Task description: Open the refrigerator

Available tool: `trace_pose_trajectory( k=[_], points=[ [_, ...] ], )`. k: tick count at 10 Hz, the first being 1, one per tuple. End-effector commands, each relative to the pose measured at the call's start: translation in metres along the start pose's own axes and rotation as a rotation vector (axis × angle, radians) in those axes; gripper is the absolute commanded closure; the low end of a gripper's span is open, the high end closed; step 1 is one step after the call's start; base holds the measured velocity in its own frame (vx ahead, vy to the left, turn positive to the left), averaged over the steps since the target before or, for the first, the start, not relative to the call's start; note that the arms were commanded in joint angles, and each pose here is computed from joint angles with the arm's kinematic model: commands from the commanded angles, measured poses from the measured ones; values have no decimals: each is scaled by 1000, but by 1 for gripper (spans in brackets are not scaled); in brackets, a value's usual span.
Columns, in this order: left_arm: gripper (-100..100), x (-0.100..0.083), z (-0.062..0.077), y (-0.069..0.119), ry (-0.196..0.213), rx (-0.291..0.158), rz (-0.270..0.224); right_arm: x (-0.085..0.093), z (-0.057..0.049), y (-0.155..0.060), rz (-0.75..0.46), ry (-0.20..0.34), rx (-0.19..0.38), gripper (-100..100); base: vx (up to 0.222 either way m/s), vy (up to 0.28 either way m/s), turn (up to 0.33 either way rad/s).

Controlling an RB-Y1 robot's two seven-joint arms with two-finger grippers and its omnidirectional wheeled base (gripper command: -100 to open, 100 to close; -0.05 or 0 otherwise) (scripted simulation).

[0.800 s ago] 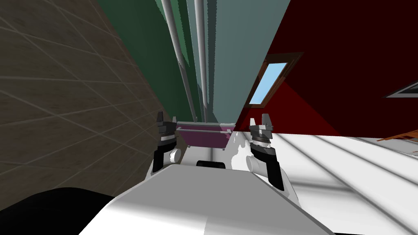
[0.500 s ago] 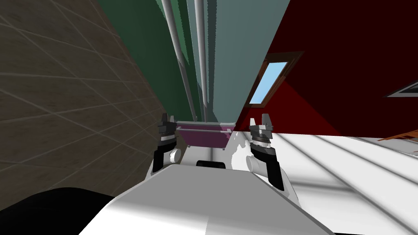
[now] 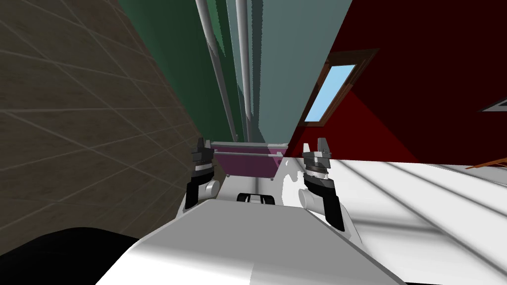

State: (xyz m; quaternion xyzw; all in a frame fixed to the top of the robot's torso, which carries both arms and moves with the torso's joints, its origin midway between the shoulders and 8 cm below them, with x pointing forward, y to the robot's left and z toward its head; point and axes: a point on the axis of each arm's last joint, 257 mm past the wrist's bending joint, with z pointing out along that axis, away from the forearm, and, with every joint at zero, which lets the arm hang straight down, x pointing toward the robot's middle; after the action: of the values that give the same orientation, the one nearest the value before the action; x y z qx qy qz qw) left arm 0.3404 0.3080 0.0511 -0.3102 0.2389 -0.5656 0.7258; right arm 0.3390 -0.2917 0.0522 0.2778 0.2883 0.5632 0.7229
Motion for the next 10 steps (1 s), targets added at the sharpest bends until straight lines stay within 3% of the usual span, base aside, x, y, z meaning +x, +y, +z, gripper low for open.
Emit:
trace_pose_trajectory(
  k=[1,2,6,10],
  points=[
    [0,0,0,0,0,0,0,0,0,0,0,0,0,0,0,0,0],
    [-100,6,-1,3,43,0,17,0,0,0,0,0,0,0,14,5,-12],
    [-100,18,-10,24,139,-10,54,0,0,0,0,0,1,0,31,19,-26],
    [-100,21,-26,53,186,-25,72,0,0,0,0,0,1,0,56,35,-31]
  ],
)
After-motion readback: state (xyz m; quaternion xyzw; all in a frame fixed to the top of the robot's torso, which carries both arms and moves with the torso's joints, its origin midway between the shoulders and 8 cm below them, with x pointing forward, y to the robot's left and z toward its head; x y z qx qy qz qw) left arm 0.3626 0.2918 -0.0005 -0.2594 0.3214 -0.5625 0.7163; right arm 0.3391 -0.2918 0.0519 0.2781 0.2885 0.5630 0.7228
